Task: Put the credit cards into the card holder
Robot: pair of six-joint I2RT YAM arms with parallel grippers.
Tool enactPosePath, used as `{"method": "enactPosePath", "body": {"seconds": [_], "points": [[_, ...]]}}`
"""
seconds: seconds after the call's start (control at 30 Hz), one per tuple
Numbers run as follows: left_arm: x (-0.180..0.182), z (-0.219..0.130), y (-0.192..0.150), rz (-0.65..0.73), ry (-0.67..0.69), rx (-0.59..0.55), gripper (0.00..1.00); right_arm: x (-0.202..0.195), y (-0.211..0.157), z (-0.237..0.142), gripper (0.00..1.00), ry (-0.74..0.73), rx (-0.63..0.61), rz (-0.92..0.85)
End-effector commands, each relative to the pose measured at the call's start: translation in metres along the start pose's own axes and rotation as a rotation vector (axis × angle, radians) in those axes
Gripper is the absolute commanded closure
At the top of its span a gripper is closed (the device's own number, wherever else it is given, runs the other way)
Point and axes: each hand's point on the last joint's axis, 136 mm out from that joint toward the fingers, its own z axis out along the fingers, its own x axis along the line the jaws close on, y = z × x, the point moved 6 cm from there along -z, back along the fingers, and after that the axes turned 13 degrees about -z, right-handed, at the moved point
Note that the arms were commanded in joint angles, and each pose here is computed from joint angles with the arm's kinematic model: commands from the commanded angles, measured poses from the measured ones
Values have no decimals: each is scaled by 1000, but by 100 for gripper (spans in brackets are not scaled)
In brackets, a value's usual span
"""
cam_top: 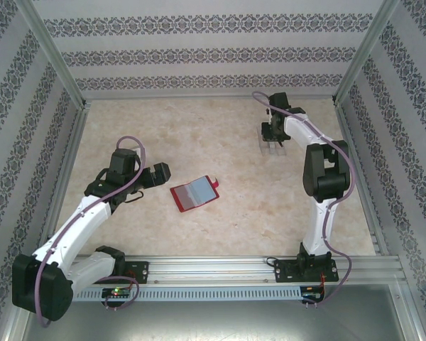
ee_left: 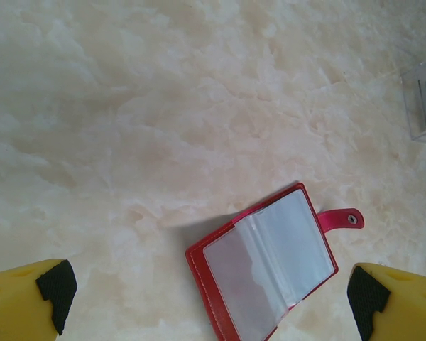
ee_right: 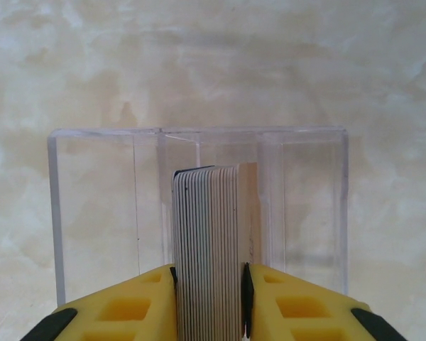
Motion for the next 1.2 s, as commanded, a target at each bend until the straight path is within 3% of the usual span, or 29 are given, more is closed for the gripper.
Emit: {"method": "enactPosePath", "body": {"seconds": [0.0, 0.4, 0.57, 0.8, 1.17], "points": [[5, -1, -9, 26, 17, 16, 0, 26, -25, 1, 73, 55, 85, 9], [7, 1, -13, 16, 6, 25, 0, 80, -37, -18, 71, 76, 73, -55], [8, 3, -15, 8, 0, 27, 0, 85, -39, -30, 57, 76, 54, -91], [9, 9, -17, -9, -18, 28, 0, 81, -36, -41, 47, -35, 29, -211], [8, 17, -15, -15, -16, 42, 0, 74, -34, -32, 49, -212, 57, -308]]}}
